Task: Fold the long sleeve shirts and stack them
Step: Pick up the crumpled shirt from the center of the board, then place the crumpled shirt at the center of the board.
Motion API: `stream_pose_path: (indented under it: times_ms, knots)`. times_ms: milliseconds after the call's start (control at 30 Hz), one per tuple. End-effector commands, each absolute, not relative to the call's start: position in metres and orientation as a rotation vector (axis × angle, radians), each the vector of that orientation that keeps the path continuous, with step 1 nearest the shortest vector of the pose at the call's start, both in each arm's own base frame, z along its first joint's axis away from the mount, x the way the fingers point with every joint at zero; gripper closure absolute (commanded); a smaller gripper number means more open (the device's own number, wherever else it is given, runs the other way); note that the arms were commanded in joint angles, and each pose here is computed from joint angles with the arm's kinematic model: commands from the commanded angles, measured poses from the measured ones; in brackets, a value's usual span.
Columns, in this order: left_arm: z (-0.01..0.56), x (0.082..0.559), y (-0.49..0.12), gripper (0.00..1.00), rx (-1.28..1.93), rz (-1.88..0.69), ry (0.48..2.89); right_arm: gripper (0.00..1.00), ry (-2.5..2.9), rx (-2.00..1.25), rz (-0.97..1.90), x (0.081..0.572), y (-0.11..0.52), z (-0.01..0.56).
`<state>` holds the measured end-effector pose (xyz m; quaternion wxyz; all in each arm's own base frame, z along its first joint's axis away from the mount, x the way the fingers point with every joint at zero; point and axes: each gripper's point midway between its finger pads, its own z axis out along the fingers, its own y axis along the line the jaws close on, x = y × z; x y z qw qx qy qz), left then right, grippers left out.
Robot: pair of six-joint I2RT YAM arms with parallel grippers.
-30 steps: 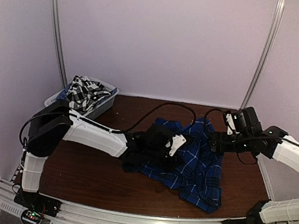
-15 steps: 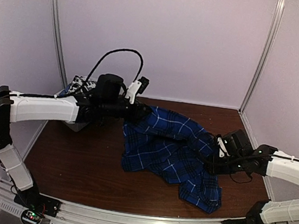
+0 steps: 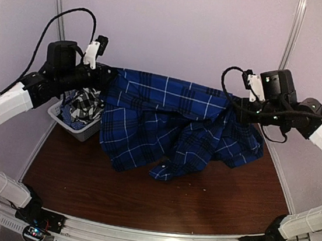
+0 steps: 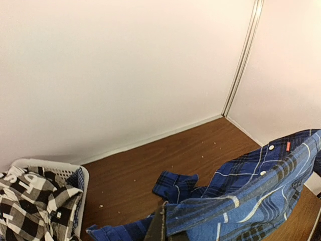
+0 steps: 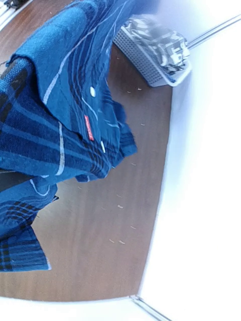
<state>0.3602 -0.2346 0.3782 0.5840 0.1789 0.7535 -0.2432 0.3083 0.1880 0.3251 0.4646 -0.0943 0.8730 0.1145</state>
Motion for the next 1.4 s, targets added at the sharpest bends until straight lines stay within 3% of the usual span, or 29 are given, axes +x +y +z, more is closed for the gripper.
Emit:
stream_pose_path:
  times_ms: [0,133,300,567,767,867,967,1033,1167,1367]
  knots:
    - [0.432,0.36,-0.212,1.0,0.371,-0.482,1.642,1.0,2.089,-0.263,0.036,0.31,0.152,0.373]
    - [0.452,0.357,-0.211,1.0,0.363,-0.49,1.6,0.97,2.044,-0.35,0.098,0.304,0.162,0.404]
    - [0.45,0.357,-0.216,1.0,0.389,-0.514,1.602,0.93,2.077,-0.385,0.07,0.296,0.156,0.397]
    - [0.395,0.374,-0.234,1.0,0.419,-0.55,1.714,0.84,2.157,-0.371,-0.042,0.302,0.141,0.352]
    - [0.307,0.405,-0.255,1.0,0.424,-0.552,1.895,0.82,2.269,-0.227,-0.114,0.339,0.105,0.289]
    - [0.267,0.43,-0.263,1.0,0.405,-0.512,1.984,0.71,2.36,-0.159,-0.193,0.359,0.084,0.245]
    - [0.234,0.455,-0.273,1.0,0.396,-0.473,2.052,0.45,2.442,-0.126,-0.269,0.372,0.074,0.211]
    - [0.214,0.473,-0.28,1.0,0.395,-0.446,2.09,0.37,2.483,-0.135,-0.247,0.374,0.08,0.196]
    - [0.191,0.498,-0.286,1.0,0.379,-0.388,2.126,0.32,2.422,-0.234,-0.084,0.37,0.115,0.2]
    - [0.191,0.508,-0.293,1.0,0.397,-0.392,2.114,0.33,2.403,-0.348,0.158,0.356,0.157,0.179]
